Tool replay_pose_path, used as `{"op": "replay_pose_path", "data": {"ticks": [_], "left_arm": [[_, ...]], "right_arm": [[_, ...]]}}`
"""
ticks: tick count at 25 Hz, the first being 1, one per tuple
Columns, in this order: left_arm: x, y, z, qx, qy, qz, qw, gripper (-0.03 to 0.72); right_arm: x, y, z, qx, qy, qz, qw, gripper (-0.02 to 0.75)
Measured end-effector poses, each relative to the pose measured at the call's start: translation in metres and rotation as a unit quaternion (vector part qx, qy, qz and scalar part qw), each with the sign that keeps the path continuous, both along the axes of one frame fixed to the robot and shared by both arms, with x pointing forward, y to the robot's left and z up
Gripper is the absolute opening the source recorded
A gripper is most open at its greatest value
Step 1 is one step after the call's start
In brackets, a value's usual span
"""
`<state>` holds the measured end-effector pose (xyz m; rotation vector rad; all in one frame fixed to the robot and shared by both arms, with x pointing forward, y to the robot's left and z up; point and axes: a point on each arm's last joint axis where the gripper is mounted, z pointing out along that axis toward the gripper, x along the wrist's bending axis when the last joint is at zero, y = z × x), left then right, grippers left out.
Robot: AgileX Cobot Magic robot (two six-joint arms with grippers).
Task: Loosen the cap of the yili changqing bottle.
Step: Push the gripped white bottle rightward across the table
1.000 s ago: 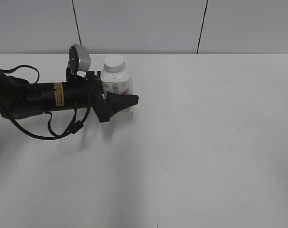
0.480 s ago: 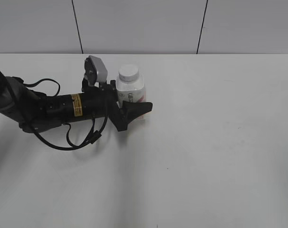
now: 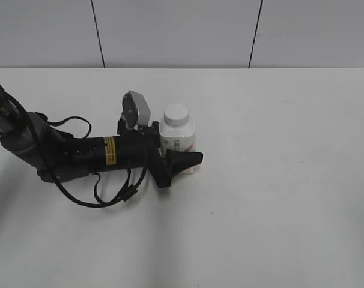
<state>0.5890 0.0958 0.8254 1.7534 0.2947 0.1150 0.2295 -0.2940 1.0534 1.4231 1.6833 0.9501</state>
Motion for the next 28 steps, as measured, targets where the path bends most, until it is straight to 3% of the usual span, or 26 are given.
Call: {"op": "replay_pose_path", "data": {"ticks": [3, 17, 28], "left_arm": [[-0.005, -0.005, -0.013, 0.004, -0.005, -0.007, 1.0, 0.456], [-0.006, -0.006, -0.014, -0.002, -0.01, -0.008, 1.0, 0.456], [-0.006, -0.006, -0.014, -0.003, -0.01, -0.008, 1.0, 0.456]], "right_arm": [[0.0, 0.0, 0.0, 0.0, 0.0, 0.0, 1.0, 0.491], [0.0, 0.0, 0.0, 0.002, 0.0, 0.002, 1.0, 0.491], [-0.001, 0.01, 0.001, 0.053, 0.0, 0.037, 0.998, 0.491]]}}
